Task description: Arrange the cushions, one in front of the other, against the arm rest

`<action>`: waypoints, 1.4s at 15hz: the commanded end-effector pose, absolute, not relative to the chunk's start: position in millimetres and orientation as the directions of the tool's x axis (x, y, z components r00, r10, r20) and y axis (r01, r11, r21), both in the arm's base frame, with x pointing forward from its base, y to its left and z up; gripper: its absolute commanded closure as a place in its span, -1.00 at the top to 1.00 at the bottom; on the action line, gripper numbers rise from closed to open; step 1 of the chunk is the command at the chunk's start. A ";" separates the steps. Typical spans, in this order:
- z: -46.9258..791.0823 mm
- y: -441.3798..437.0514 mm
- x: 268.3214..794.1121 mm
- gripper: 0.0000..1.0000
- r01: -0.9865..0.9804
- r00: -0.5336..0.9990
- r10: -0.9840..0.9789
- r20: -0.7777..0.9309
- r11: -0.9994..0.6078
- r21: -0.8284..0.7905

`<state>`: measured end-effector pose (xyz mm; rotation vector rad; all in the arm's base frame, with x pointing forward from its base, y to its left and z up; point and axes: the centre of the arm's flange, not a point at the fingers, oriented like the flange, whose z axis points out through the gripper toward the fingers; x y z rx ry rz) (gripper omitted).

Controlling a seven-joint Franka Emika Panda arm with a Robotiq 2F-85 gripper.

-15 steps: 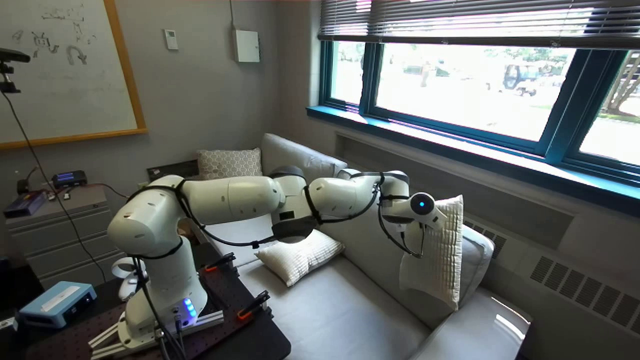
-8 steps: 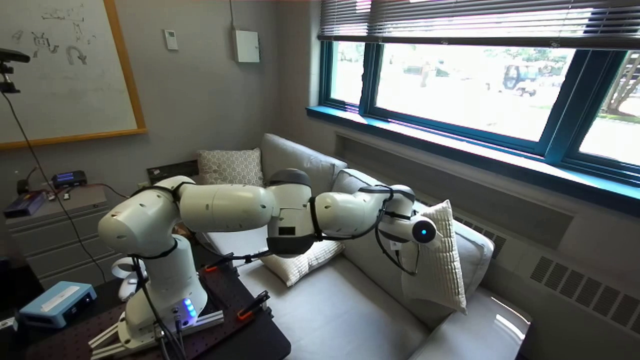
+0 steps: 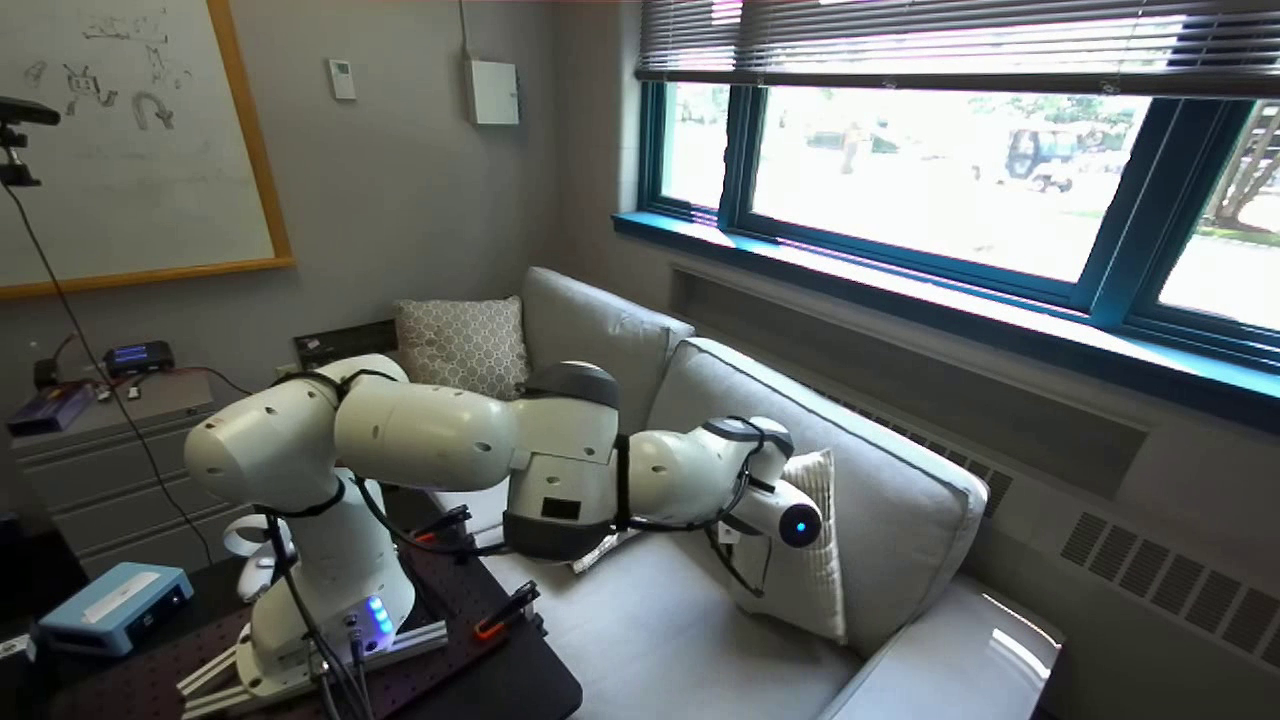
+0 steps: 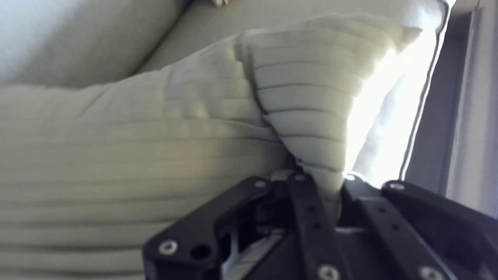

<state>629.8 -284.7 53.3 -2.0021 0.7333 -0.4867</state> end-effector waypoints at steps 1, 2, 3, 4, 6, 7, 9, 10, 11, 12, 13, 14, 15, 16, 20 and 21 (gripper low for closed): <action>11.5 -251.7 548.4 -0.95 -0.401 0.747 -0.660 -0.079 -0.353 -0.846; -5.2 -251.3 529.8 -0.95 -0.444 0.732 -0.671 -0.119 -0.337 -0.830; -19.5 -252.2 514.4 -0.95 -0.475 0.716 -0.682 -0.151 -0.317 -0.821; -31.5 -256.0 499.1 -0.95 -0.511 0.692 -0.699 -0.179 -0.300 -0.805; -40.4 -264.0 476.4 -0.95 -0.573 0.628 -0.750 -0.205 -0.269 -0.774; -36.2 -268.5 465.9 -0.95 -0.603 0.580 -0.792 -0.189 -0.261 -0.754; -23.9 -279.2 452.1 -0.95 -0.635 0.509 -0.850 -0.140 -0.260 -0.727; -19.8 -282.9 447.8 -0.95 -0.657 0.473 -0.873 -0.116 -0.262 -0.707; -17.8 -287.1 445.5 -0.95 -0.682 0.437 -0.895 -0.093 -0.262 -0.683; -18.5 -290.7 442.9 -0.95 -0.711 0.397 -0.915 -0.077 -0.253 -0.657; -20.2 -293.7 440.7 -0.95 -0.743 0.358 -0.931 -0.068 -0.240 -0.624; -26.1 -295.0 440.0 -0.95 -0.775 0.324 -0.944 -0.066 -0.225 -0.590; -32.3 -294.8 439.1 -0.95 -0.807 0.305 -0.949 -0.082 -0.212 -0.552; -43.1 -292.9 438.9 -0.95 -0.830 0.314 -0.940 -0.134 -0.204 -0.520; -73.5 -271.9 430.5 -0.95 -0.851 0.432 -0.844 -0.319 -0.265 -0.453; -74.6 -267.2 428.1 -0.95 -0.857 0.451 -0.816 -0.361 -0.284 -0.429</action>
